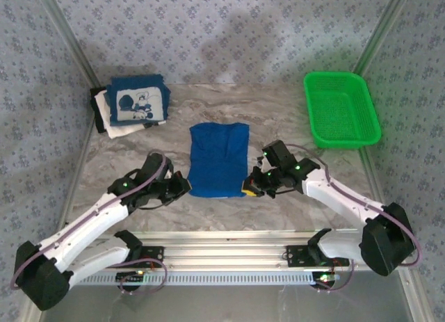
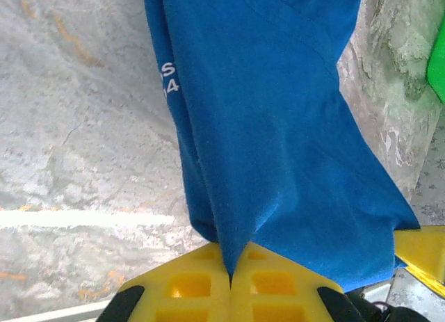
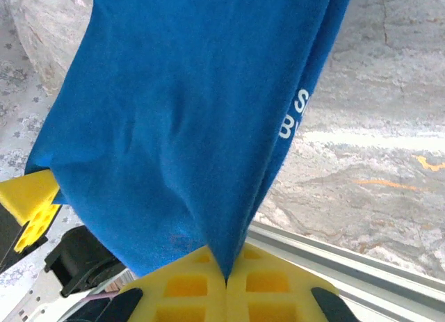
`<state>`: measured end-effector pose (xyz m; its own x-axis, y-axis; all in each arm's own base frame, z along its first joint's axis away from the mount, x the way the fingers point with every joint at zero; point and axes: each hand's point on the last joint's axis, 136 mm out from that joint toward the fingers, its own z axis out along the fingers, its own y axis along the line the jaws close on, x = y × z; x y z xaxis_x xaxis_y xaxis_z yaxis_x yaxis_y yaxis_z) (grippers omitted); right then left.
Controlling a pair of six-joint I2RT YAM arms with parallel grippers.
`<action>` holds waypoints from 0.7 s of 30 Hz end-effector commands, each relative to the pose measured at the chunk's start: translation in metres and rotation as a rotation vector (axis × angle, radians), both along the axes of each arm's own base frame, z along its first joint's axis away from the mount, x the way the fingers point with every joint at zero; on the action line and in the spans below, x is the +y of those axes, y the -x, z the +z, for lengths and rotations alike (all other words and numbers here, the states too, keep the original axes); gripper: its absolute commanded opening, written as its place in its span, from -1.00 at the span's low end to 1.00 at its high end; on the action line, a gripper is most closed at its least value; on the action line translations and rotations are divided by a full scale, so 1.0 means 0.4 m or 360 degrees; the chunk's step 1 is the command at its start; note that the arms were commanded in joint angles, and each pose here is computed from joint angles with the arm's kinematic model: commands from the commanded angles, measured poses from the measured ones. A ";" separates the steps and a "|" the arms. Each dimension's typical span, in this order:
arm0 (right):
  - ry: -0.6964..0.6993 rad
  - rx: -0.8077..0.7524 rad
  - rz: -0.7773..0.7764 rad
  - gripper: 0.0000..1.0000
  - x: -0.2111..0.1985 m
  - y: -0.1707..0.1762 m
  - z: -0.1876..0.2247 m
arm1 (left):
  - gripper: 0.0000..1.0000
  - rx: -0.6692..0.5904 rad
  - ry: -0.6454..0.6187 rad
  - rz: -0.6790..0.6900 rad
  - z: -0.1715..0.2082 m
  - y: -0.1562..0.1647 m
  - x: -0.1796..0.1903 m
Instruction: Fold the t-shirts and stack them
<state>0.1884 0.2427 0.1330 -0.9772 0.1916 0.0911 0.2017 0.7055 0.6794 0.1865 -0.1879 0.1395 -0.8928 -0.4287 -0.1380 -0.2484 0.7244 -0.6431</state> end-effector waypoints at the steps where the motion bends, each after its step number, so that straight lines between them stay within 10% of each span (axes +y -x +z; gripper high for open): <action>1: 0.0049 0.0009 -0.0025 -1.00 -0.012 0.003 0.031 | -1.00 -0.0017 -0.0032 0.0134 0.041 0.001 0.039; 21: 0.0007 -0.0133 -0.0014 -1.00 -0.014 -0.250 0.132 | -1.00 -0.0089 0.0090 0.0116 0.175 -0.229 0.006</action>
